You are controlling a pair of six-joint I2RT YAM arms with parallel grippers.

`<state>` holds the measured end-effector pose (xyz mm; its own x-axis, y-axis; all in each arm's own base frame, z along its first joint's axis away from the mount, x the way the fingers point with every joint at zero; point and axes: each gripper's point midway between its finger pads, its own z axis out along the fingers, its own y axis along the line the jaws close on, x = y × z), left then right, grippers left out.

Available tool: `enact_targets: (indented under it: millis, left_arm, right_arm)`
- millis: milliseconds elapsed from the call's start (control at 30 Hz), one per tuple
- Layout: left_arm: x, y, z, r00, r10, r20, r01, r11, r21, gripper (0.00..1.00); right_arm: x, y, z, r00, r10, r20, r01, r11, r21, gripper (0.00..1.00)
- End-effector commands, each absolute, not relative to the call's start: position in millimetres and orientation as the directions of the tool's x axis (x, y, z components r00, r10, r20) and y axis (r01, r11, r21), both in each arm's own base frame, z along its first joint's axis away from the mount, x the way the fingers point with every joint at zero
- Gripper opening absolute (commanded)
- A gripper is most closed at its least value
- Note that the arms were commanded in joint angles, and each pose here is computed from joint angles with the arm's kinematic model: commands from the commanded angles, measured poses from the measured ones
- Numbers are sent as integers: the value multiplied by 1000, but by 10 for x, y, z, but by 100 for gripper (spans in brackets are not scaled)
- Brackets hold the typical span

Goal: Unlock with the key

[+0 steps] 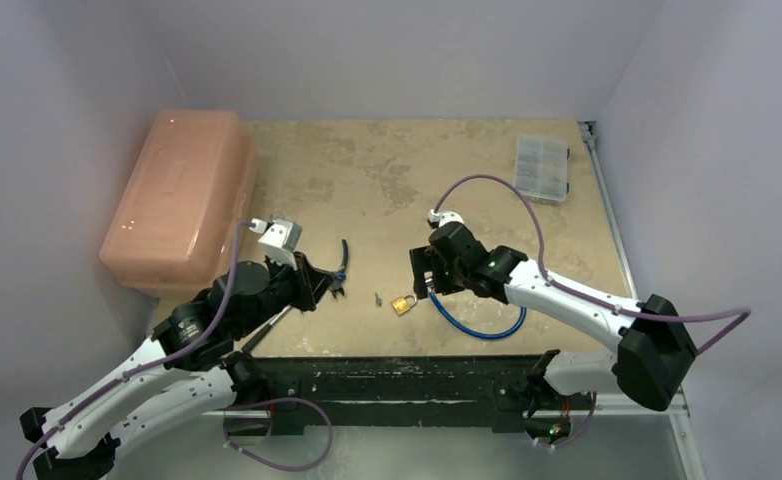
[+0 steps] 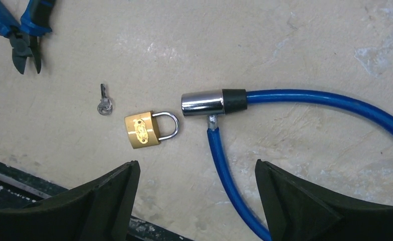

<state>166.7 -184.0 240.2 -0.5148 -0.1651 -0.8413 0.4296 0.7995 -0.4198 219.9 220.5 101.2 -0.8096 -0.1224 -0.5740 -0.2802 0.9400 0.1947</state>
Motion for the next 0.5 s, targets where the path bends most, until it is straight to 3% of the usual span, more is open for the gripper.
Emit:
enact_targets:
  millis: [0, 467]
  left_arm:
    - [1644, -1821, 2591, -470, -168, -866, 472, 781, -408, 0]
    - [1616, -1859, 2595, -472, -164, -866, 494, 765, -414, 0]
  right_arm:
    - [2374, 2274, 990, -751, -156, -642, -300, 946, 121, 92]
    - [2414, 2201, 463, -793, -240, -560, -285, 958, -6, 59]
